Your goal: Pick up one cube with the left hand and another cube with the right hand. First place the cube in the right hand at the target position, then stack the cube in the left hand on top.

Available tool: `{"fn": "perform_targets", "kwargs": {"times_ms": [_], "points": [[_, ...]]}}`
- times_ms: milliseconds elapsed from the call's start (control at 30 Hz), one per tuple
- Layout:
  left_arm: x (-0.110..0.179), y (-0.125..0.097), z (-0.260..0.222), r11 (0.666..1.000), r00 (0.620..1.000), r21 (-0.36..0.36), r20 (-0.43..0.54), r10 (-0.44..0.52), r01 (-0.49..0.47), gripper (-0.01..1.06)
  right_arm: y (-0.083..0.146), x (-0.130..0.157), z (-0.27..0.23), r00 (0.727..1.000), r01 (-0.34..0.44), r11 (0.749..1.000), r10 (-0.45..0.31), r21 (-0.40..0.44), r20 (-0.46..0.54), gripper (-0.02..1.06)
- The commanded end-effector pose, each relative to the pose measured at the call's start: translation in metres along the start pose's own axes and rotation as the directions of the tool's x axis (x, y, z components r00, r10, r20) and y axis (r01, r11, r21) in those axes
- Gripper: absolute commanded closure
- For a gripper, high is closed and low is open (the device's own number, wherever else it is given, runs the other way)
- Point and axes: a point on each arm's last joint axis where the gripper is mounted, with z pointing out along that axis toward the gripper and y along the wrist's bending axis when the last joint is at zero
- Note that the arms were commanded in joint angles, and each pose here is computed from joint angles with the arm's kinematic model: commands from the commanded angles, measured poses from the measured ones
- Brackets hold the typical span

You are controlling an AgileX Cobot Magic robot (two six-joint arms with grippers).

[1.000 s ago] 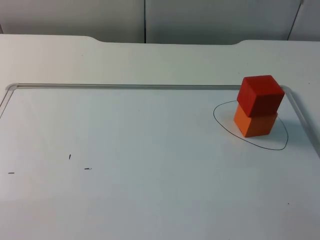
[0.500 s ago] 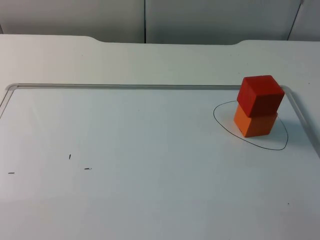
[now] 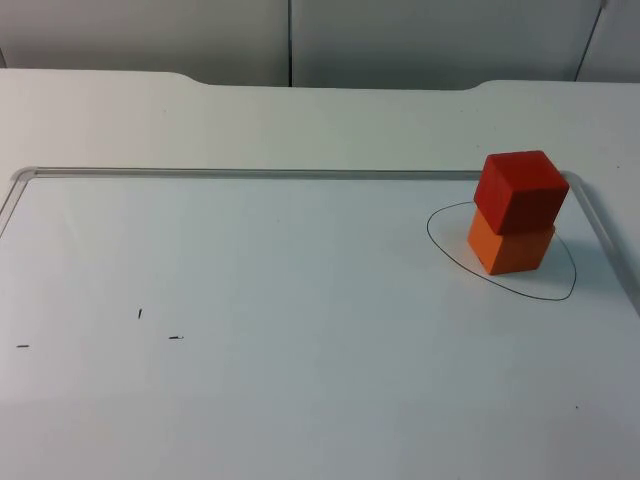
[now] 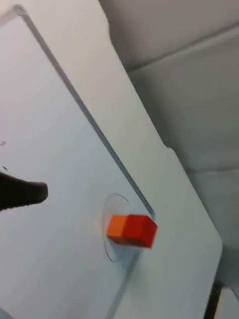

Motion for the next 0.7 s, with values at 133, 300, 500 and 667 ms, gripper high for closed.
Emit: {"fn": "perform_targets", "kwargs": {"times_ms": [133,300,500,667], "points": [[0.039,0.004,-0.020,0.991,0.994,-0.081,-0.012,-0.111,0.110,0.42,0.001,0.001,0.000,1.000,0.013,1.000,-0.013,-0.006,0.002,0.10],[0.066,0.002,-0.021,0.986,0.989,-0.084,-0.042,-0.145,0.141,0.42,0.001,0.002,0.000,1.000,0.016,1.000,-0.016,-0.008,-0.007,0.10],[0.086,0.002,-0.020,0.986,0.984,-0.104,-0.111,-0.141,0.130,0.42,0.001,0.002,0.000,1.000,0.017,1.000,-0.017,-0.008,-0.010,0.10],[0.086,0.001,-0.020,0.988,0.985,-0.093,-0.106,-0.133,0.124,0.42,0.001,0.002,0.000,1.000,0.017,1.000,-0.017,-0.008,-0.010,0.10]]}}
